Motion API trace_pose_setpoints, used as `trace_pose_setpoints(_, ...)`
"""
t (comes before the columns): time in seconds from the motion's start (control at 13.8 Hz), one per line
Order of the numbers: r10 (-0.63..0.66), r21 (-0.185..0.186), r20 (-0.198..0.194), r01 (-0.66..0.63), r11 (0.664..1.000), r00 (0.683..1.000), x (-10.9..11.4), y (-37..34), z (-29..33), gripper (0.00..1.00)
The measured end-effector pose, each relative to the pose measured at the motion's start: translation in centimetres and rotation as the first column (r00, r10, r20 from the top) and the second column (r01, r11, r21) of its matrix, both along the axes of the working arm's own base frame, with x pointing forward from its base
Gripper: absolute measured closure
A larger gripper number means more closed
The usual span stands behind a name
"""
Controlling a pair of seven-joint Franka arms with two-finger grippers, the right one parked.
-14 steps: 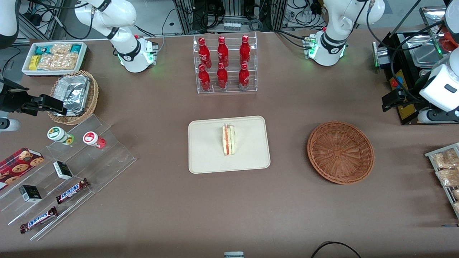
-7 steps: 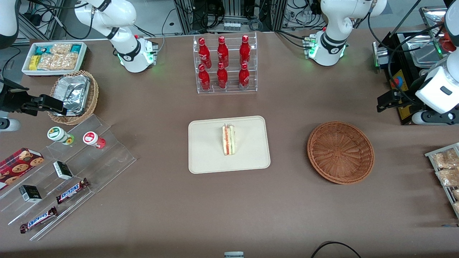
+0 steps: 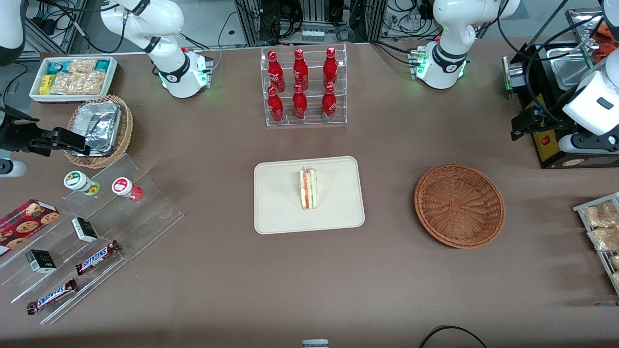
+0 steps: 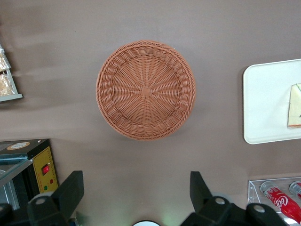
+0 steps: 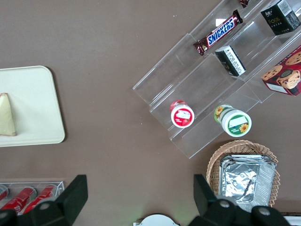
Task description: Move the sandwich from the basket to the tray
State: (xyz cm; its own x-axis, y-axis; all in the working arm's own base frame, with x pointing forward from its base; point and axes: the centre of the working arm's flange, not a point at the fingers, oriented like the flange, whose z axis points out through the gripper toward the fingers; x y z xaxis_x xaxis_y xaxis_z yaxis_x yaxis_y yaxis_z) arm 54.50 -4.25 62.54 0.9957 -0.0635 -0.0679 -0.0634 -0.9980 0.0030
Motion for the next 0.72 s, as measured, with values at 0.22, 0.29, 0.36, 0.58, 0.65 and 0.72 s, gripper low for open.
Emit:
trace_pose_setpoints(0.22,-0.008,0.000,0.000,0.008,1.000,1.000,-0.02,-0.42,0.00,0.00)
trace_pose_setpoints(0.29,-0.008,0.000,0.002,0.008,1.000,1.000,-0.02,-0.44,0.05,0.00)
trace_pose_setpoints(0.36,-0.009,0.000,0.003,0.009,1.000,1.000,-0.02,-0.49,0.09,0.00)
trace_pose_setpoints(0.58,-0.011,0.001,0.007,0.011,1.000,1.000,-0.02,-0.63,0.25,0.00)
trace_pose_setpoints(0.65,-0.010,0.001,0.008,0.010,1.000,1.000,-0.01,-0.55,0.33,0.00)
trace_pose_setpoints(0.72,-0.005,0.002,0.010,0.005,1.000,1.000,0.01,-0.29,0.41,0.00)
